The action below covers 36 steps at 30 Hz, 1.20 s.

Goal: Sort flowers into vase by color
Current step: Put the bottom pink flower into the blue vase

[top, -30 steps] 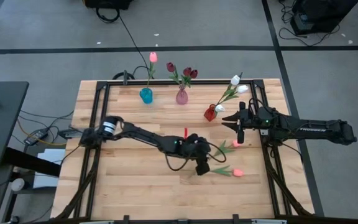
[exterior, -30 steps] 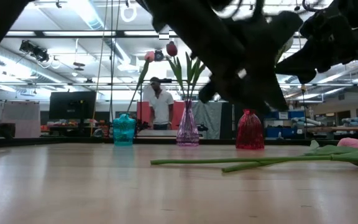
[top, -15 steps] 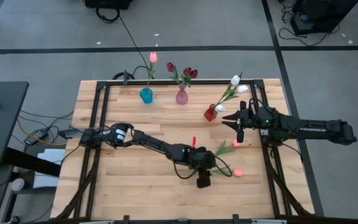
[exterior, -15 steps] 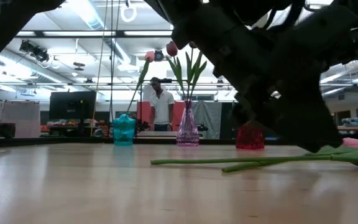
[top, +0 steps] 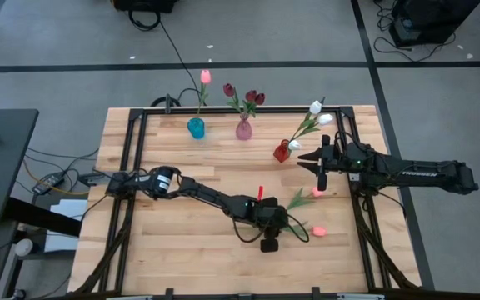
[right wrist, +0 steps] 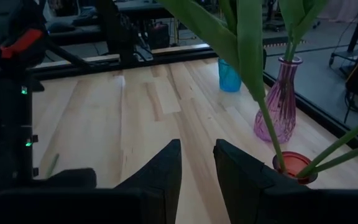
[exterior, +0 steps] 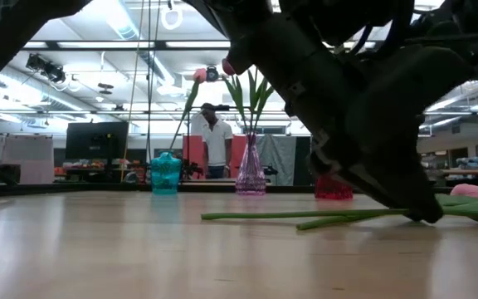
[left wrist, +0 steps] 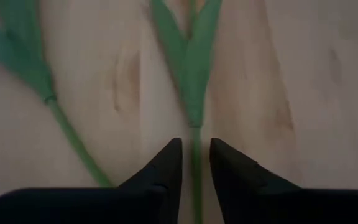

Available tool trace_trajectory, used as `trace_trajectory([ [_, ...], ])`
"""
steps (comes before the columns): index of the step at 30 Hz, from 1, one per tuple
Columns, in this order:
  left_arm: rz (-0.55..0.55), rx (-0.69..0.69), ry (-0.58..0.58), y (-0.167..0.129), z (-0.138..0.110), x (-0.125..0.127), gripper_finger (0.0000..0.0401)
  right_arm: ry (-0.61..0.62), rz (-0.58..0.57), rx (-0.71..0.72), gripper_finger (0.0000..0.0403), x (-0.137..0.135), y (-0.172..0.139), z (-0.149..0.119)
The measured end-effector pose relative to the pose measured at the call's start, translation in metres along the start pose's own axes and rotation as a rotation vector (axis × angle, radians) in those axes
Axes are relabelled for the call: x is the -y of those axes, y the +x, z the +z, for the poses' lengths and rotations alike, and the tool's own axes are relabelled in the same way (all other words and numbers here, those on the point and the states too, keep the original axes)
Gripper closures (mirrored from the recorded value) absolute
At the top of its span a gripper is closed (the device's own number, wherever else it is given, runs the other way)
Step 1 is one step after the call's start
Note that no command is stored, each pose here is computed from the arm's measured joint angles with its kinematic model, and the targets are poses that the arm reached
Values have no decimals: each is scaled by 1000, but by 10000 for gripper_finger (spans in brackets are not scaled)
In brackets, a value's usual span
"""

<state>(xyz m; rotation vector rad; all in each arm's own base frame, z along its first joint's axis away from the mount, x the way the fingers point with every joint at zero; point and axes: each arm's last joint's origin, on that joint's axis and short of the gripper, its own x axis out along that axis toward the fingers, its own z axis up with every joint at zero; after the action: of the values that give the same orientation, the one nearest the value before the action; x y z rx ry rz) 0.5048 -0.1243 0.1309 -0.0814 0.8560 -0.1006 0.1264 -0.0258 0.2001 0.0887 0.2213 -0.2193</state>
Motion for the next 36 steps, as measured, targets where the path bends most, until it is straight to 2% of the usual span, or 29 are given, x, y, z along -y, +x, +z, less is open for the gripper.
trace_trajectory([
  [4, 2, -16, 30, 2, -2, 0, 332, 1, 0, 1, 292, 0, 0, 0],
  [8, 26, -26, 33, 0, -2, -2, 387, 1, 7, 0, 292, 0, 0, 0],
  [13, 105, -25, 70, -14, 3, -3, 395, 1, 12, -2, 292, 0, 0, 0],
  [18, 203, 39, 110, -44, 16, -5, 397, 11, 42, -16, 292, -1, 0, -1],
  [22, 221, 53, 107, -53, -6, -11, 399, 12, 59, -28, 292, -2, 0, -2],
  [24, 213, 105, 97, -63, -17, -13, 399, 12, 59, -35, 292, -2, 0, -3],
  [28, 207, 304, 64, -90, -32, -18, 399, 11, 65, -32, 292, -2, 0, -3],
  [31, 240, 428, 74, -105, -48, -24, 398, 10, 71, -32, 292, -2, 0, -3],
  [33, 265, 542, 65, -121, -50, -26, 398, 15, 65, -21, 292, -2, 0, -2],
  [36, 362, 662, 56, -137, -58, -31, 397, 60, 88, -1, 292, -4, 0, 0],
])
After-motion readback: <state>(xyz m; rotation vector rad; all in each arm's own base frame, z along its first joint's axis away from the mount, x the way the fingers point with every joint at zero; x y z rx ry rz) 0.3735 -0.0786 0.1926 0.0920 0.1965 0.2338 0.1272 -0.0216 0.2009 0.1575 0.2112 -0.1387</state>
